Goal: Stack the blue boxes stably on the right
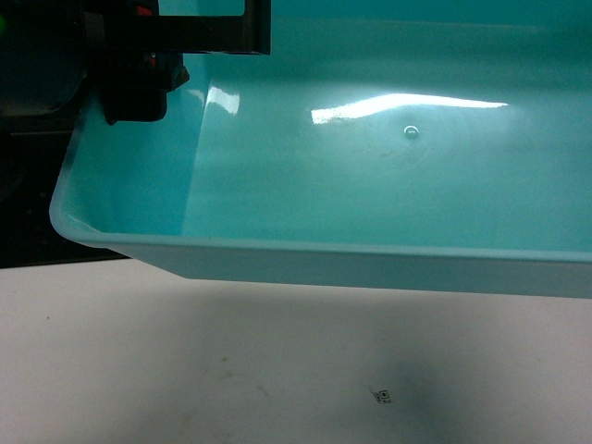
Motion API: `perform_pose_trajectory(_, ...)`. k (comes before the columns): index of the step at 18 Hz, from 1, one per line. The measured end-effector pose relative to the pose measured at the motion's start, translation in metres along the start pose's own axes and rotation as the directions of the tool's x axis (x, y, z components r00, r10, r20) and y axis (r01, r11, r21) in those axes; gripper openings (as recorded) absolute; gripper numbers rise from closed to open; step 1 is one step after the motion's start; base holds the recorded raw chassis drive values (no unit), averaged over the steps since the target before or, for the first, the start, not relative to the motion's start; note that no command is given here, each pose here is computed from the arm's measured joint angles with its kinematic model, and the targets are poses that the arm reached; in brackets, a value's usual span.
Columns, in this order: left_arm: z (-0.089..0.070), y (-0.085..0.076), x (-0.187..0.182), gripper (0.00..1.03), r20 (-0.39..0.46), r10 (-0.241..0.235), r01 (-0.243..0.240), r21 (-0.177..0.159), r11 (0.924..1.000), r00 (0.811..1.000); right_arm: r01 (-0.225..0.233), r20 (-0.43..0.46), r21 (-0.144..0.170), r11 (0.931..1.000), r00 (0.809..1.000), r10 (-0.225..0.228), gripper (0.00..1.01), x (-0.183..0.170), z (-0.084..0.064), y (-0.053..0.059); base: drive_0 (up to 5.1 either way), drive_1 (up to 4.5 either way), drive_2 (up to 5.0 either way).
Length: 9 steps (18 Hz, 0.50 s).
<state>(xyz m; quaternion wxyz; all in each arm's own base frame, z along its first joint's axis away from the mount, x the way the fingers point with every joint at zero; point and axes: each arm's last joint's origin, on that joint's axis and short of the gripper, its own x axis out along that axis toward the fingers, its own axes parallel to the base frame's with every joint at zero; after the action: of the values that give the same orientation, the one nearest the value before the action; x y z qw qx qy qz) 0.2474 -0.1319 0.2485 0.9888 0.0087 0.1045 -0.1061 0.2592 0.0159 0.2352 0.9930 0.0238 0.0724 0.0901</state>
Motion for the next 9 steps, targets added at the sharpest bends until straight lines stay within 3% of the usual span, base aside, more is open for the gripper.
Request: perform_pose_trajectory(9,-0.0001,-0.0003,-0.0001,0.02,-0.001,-0.001,0.001,0.001,1.0,1.0,0.0,-0.002,0.001,1.0,1.0,0.0,0.07,0.0,-0.0001,0.0,-1.2,-1.17,-1.2)
